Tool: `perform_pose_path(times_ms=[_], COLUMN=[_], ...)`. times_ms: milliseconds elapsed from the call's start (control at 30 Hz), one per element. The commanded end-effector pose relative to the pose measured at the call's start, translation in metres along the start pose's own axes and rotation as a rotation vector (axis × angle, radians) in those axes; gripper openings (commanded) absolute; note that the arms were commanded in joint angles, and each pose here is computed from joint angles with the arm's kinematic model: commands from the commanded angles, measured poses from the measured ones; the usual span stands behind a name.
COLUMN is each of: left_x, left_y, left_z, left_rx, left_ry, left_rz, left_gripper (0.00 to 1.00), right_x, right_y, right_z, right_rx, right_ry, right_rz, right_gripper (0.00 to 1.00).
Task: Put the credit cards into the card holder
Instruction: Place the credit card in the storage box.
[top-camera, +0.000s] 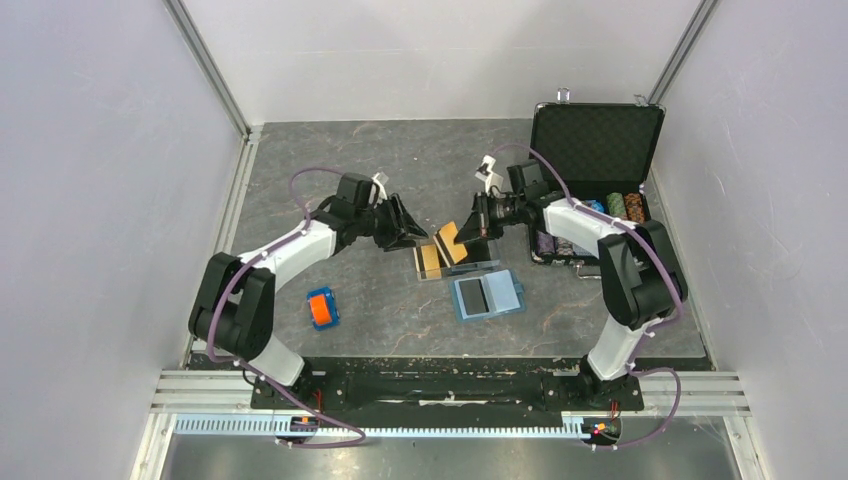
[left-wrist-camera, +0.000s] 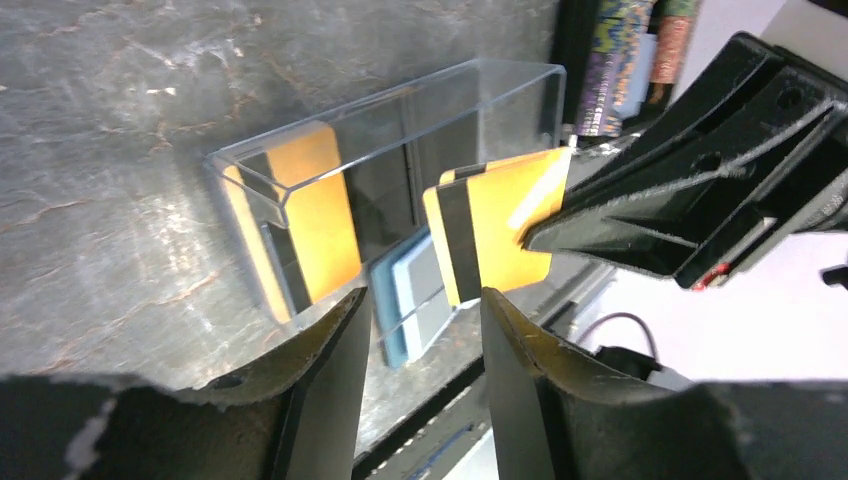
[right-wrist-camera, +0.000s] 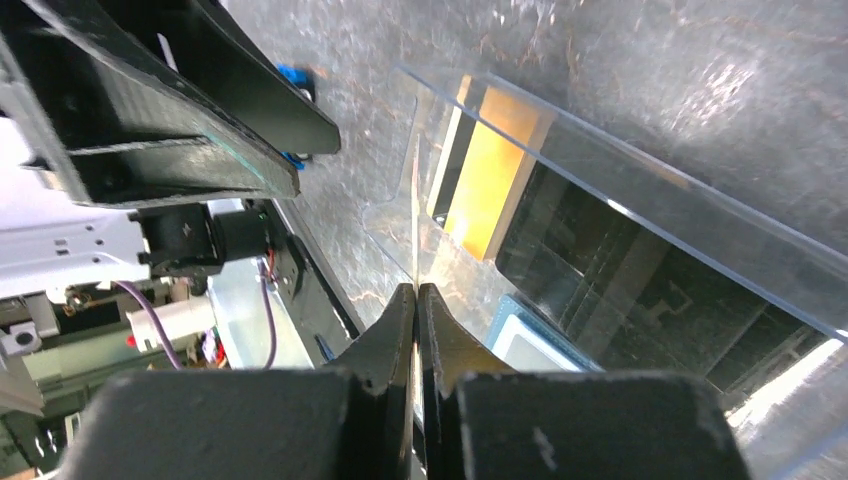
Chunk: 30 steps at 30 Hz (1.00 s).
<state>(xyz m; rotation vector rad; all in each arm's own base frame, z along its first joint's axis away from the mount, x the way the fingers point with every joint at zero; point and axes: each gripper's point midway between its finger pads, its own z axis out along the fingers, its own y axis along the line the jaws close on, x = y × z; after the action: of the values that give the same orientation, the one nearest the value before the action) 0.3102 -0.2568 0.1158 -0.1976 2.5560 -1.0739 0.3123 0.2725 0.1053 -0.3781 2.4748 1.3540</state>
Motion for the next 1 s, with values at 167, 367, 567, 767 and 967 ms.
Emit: perform_pose_path(times_ms=[167, 367, 567, 767, 967], left_x=[-0.003, 0.001, 0.004, 0.010, 0.013], left_y=[-0.065, -0.078, -0.060, -0.035, -0.052], left_z=[-0.012, 0.000, 0.008, 0.010, 0.015], left_rx=[0.399, 0.482, 0.365, 0.207, 0.268], left_ry=[-0.007, 0.045, 0.042, 0.050, 0.079], left_rz=[-0.073, -0.106, -0.099, -0.085, -0.061], left_gripper=[0.50, 0.44, 0.34, 0.41, 0.40], right_x=[-0.051, -0.051, -0.053, -0.056, -0.056], right_y=[0.044, 0.049, 0.052, 0.053, 0.053], right_z=[-0.033, -0.033, -0.036, -0.038, -0.038], right_rx=[-0.135, -0.166, -0.169, -0.168, -0.174], right_ry=[-0.204, -0.206, -0.216, -0.225, -0.222], right_rz=[-0.007, 0.019, 0.016, 0.016, 0.021], right_gripper=[0.00, 0.00, 0.00, 0.00, 0.00])
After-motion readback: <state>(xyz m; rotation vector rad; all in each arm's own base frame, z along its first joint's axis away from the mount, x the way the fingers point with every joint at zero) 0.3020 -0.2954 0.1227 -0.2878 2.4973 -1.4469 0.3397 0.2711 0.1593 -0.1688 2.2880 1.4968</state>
